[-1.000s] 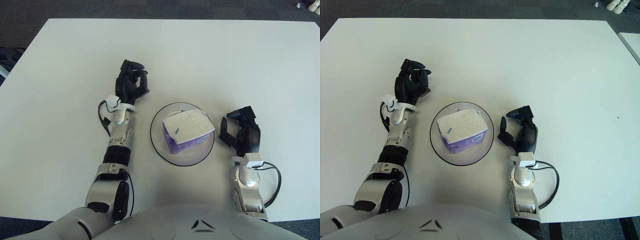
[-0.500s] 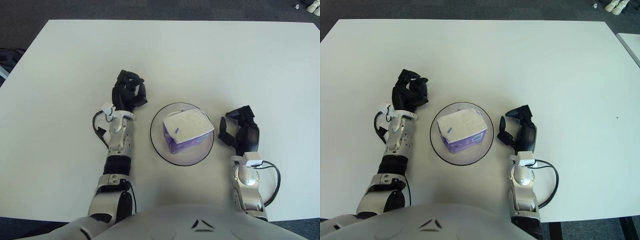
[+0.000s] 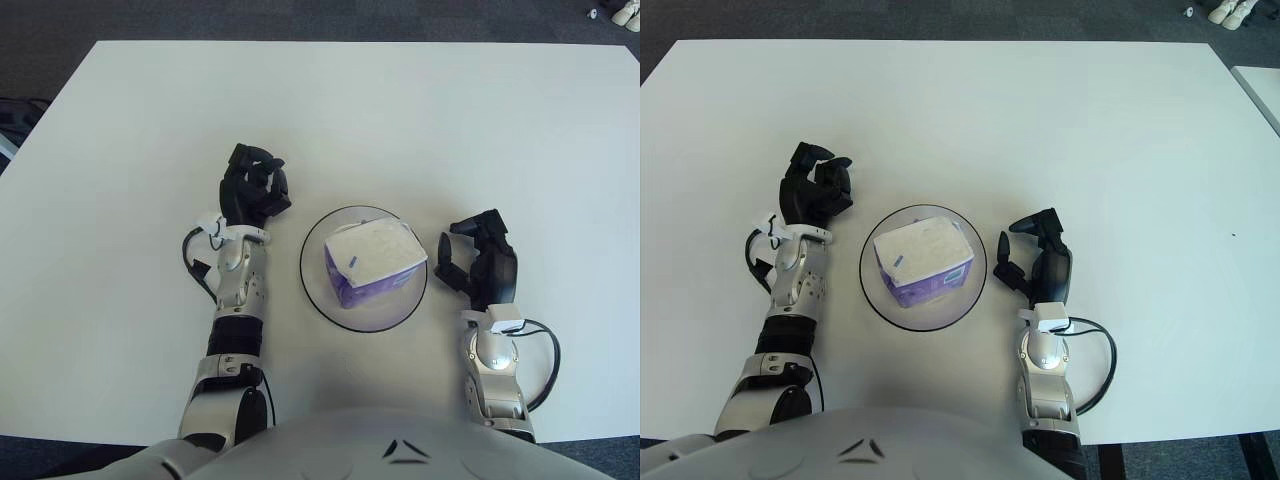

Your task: Put the tissue paper into the plate.

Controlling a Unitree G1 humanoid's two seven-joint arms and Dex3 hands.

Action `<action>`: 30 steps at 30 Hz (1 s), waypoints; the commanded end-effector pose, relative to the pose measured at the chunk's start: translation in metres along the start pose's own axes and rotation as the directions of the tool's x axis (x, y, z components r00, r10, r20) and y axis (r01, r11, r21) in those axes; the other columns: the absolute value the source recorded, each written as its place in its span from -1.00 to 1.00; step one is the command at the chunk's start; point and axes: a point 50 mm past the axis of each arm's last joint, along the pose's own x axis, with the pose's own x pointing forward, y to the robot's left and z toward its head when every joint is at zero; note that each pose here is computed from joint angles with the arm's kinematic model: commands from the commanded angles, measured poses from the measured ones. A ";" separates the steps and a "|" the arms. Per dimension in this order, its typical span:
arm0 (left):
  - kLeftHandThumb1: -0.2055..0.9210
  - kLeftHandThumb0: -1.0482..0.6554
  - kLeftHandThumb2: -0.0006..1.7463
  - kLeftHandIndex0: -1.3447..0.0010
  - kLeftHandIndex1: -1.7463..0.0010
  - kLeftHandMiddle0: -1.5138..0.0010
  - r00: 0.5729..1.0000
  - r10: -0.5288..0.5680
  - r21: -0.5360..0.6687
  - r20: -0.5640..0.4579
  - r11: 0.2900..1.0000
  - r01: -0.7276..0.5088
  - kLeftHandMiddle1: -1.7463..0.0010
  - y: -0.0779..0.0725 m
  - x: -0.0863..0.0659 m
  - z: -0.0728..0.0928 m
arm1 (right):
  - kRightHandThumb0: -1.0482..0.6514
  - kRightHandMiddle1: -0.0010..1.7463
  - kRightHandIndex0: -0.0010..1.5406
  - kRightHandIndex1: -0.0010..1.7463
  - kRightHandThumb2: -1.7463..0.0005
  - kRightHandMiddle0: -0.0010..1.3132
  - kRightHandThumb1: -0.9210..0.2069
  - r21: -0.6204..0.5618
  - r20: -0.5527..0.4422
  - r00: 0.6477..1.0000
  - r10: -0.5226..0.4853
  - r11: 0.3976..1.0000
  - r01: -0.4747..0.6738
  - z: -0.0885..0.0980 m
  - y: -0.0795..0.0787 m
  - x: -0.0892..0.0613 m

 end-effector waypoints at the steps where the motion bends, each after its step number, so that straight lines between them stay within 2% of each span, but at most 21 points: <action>1: -0.06 0.22 0.49 0.19 -0.94 0.39 0.982 0.110 -0.046 -0.156 0.992 -0.118 -1.00 0.015 -0.033 -0.033 | -0.26 1.00 -0.29 0.75 -0.22 -0.32 -0.29 -0.022 -0.152 0.988 0.011 1.000 -0.014 -0.024 -0.001 -0.014; 9: -0.11 0.22 0.53 0.22 -0.95 0.32 0.968 0.136 -0.017 -0.213 0.990 -0.143 -1.00 0.017 -0.046 -0.036 | -0.26 1.00 -0.29 0.74 -0.23 -0.31 -0.28 -0.018 -0.162 0.987 0.011 1.000 -0.014 -0.024 -0.002 -0.013; 21: -0.16 0.22 0.58 0.23 -1.00 0.28 0.955 0.174 0.025 -0.241 0.985 -0.173 -0.99 0.021 -0.059 -0.037 | -0.26 1.00 -0.31 0.73 -0.21 -0.32 -0.30 -0.018 -0.167 0.986 0.009 1.000 -0.012 -0.024 -0.001 -0.013; 30: -0.24 0.22 0.63 0.21 -1.00 0.20 0.952 0.156 0.111 -0.262 0.985 -0.131 -0.96 0.028 -0.066 -0.040 | -0.26 1.00 -0.31 0.73 -0.21 -0.32 -0.30 -0.016 -0.173 0.985 0.002 1.000 -0.005 -0.023 -0.002 -0.012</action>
